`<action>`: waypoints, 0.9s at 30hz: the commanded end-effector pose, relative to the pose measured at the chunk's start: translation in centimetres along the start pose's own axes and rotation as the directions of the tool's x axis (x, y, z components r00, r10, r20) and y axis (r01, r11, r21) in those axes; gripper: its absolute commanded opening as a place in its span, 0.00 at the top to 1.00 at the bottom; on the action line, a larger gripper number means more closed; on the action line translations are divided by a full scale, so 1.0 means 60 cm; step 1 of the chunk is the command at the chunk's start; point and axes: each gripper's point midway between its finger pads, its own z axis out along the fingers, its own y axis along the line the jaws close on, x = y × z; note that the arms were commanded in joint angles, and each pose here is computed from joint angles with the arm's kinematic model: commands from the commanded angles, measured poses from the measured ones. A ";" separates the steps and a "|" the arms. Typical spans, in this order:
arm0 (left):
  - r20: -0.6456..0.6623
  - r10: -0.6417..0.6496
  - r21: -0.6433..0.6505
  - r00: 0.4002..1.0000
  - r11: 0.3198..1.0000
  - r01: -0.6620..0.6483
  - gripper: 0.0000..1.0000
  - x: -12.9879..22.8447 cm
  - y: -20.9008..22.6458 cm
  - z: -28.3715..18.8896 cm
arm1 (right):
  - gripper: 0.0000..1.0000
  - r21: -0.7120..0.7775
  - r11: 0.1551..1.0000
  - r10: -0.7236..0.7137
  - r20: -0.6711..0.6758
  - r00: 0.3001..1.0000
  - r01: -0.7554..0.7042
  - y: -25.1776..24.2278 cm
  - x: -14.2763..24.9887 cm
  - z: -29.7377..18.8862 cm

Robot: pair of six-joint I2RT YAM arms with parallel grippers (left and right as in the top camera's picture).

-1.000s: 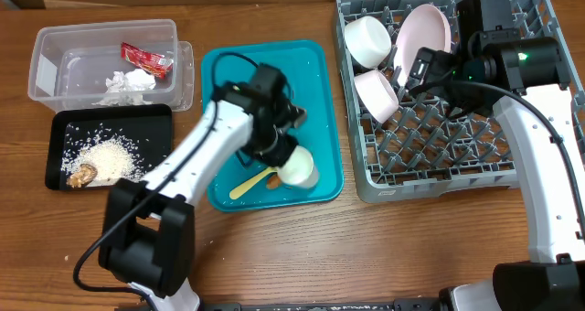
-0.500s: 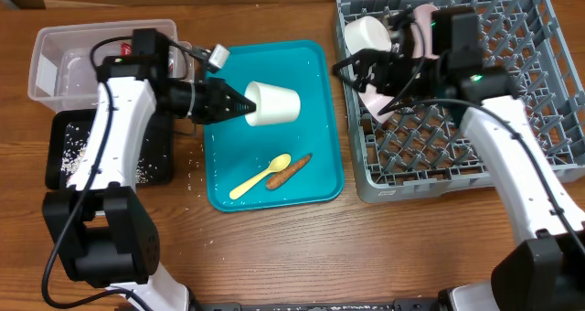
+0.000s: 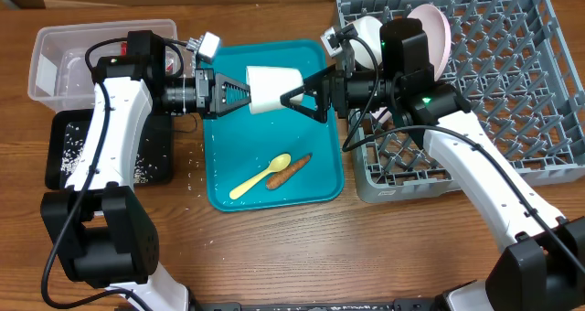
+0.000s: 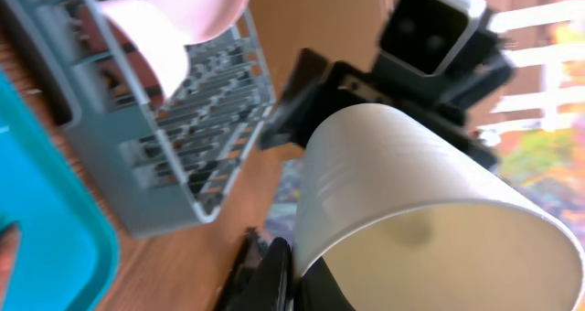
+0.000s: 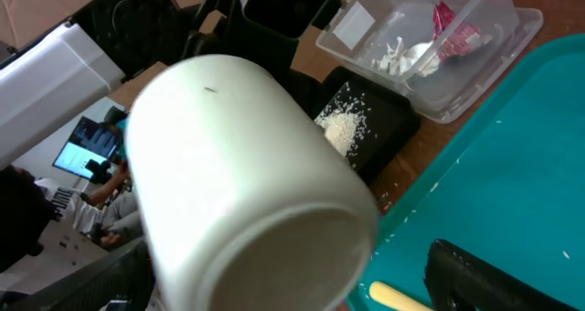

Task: Sort waste into correct bins and load items into the dishwasher
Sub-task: 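Lift the cup toward the right gripper and grasp it with the right, then open the left gripper and carry the cup right into the rack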

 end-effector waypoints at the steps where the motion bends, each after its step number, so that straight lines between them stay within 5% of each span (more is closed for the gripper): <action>1: 0.018 0.042 0.113 0.999 0.993 -0.044 0.96 -0.009 -0.040 0.002 | 0.05 -0.023 0.999 -0.029 0.003 1.000 0.029 0.017 -0.002 -0.002; 12: -0.001 -0.058 0.089 0.998 0.994 0.058 0.96 0.006 -0.036 0.003 | 0.22 -0.161 0.968 -0.189 0.053 0.981 0.195 0.068 -0.028 -0.007; 27: -0.005 -0.101 0.115 0.995 0.988 0.101 0.96 0.007 -0.044 0.005 | 0.37 -0.219 0.948 -0.227 0.044 0.973 0.231 0.102 -0.020 0.015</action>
